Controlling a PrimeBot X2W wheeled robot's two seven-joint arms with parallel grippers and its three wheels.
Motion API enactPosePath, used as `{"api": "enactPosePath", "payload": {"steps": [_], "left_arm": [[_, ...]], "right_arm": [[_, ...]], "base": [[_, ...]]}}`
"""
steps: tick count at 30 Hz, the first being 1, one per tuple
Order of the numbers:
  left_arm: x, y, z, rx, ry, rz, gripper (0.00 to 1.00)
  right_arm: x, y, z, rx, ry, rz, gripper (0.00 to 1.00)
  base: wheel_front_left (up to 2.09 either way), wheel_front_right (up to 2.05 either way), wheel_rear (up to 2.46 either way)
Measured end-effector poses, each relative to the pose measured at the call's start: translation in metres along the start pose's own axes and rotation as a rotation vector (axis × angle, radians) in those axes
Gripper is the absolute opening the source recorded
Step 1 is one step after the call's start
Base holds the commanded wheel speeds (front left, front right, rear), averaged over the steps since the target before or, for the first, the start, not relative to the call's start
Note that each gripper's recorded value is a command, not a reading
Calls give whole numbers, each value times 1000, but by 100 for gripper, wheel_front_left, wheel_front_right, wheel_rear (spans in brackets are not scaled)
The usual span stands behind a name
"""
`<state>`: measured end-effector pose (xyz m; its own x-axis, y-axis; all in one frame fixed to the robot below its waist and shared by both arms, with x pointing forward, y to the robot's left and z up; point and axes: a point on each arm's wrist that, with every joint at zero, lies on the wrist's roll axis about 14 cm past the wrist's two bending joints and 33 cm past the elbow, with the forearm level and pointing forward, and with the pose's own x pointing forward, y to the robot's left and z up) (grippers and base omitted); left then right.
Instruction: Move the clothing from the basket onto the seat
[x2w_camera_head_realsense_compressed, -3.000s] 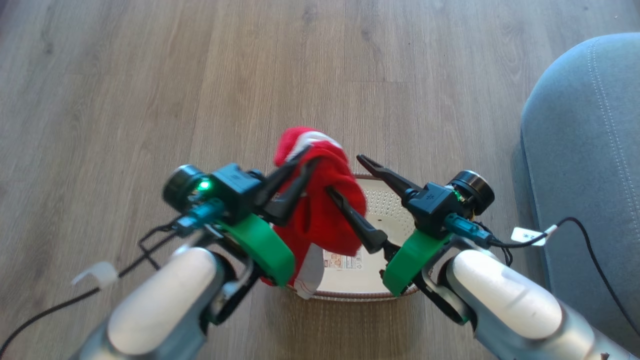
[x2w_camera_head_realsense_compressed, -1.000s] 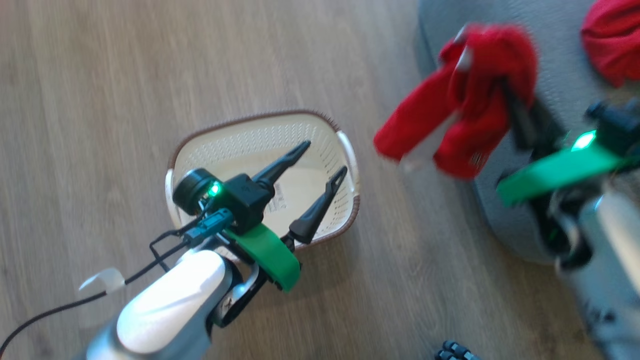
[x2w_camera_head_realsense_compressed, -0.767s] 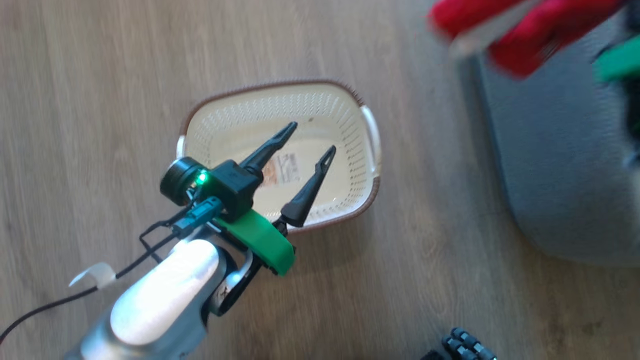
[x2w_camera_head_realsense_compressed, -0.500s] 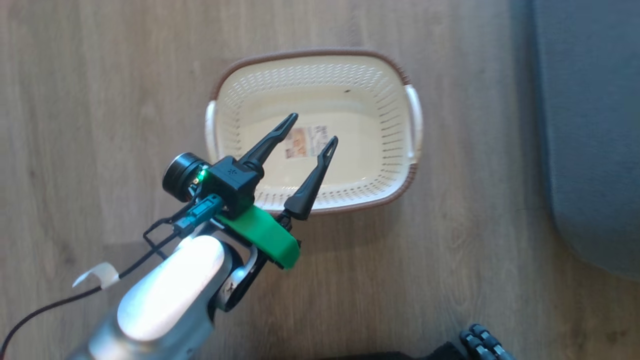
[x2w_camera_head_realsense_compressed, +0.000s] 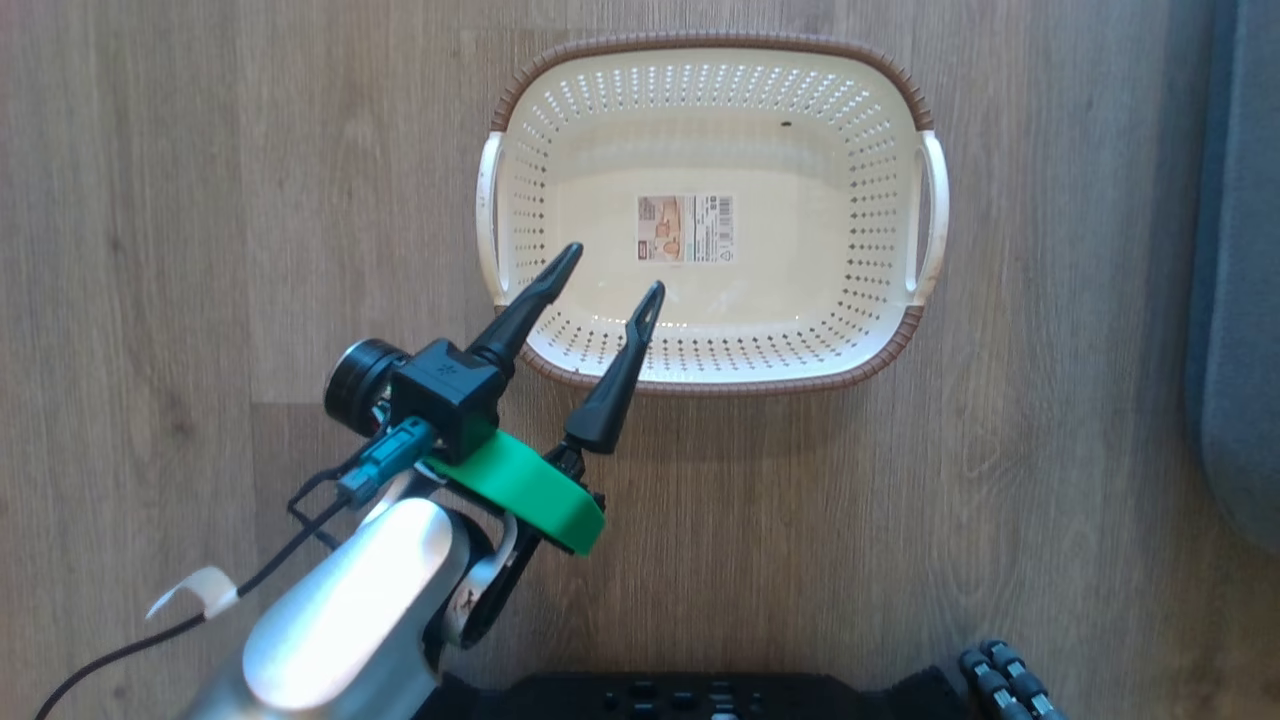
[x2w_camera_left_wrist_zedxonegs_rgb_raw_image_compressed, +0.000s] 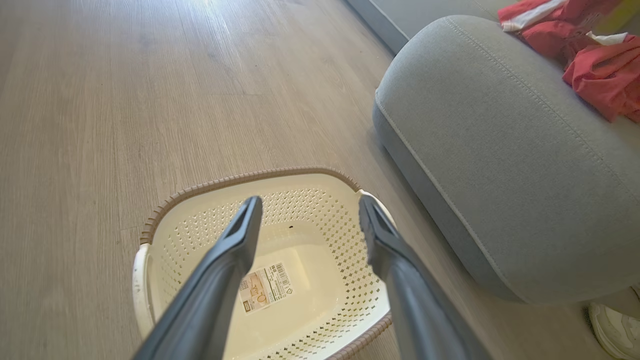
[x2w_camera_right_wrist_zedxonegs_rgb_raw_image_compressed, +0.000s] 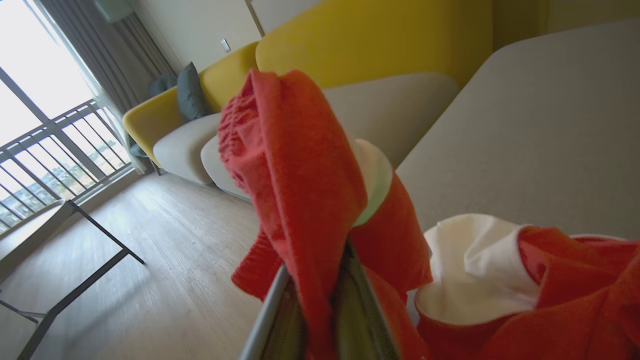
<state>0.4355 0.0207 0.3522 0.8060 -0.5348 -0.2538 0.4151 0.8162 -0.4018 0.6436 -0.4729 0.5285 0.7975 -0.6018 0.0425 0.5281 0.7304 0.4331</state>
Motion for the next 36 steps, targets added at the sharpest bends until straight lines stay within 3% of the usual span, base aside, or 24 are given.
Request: {"api": "enactPosePath", "payload": {"steps": [6,9,11,12,13,17,24,36], "left_arm": [[3,4,-3,-2,1,2,100],[4,3,-3,3,3,-6,100],[4,3,-4,5,9,-8,100],[5,2,-3,5,6,-11,100],[6,0,-1,4,-1,-16,100],[9,-3,4,3,-17,-21,100],[13,-7,24,-8,-60,-21,100],[-19,-17,65,-15,-148,30,100]], "right_arm": [[-18,-50,-54,-41,94,-121,0],[-26,-57,-67,-47,109,-141,1],[-26,-57,-65,-55,102,-142,40],[-27,-57,-66,-61,105,-141,78],[-29,-57,-66,-67,113,-141,100],[-30,-51,-63,-124,133,-111,100],[-37,5,-48,-213,133,63,100],[-128,30,25,-292,23,340,100]], "base": [[0,0,0],[0,0,0],[0,0,0],[0,0,0],[0,0,0],[0,0,0],[0,0,0],[0,0,0]]}}
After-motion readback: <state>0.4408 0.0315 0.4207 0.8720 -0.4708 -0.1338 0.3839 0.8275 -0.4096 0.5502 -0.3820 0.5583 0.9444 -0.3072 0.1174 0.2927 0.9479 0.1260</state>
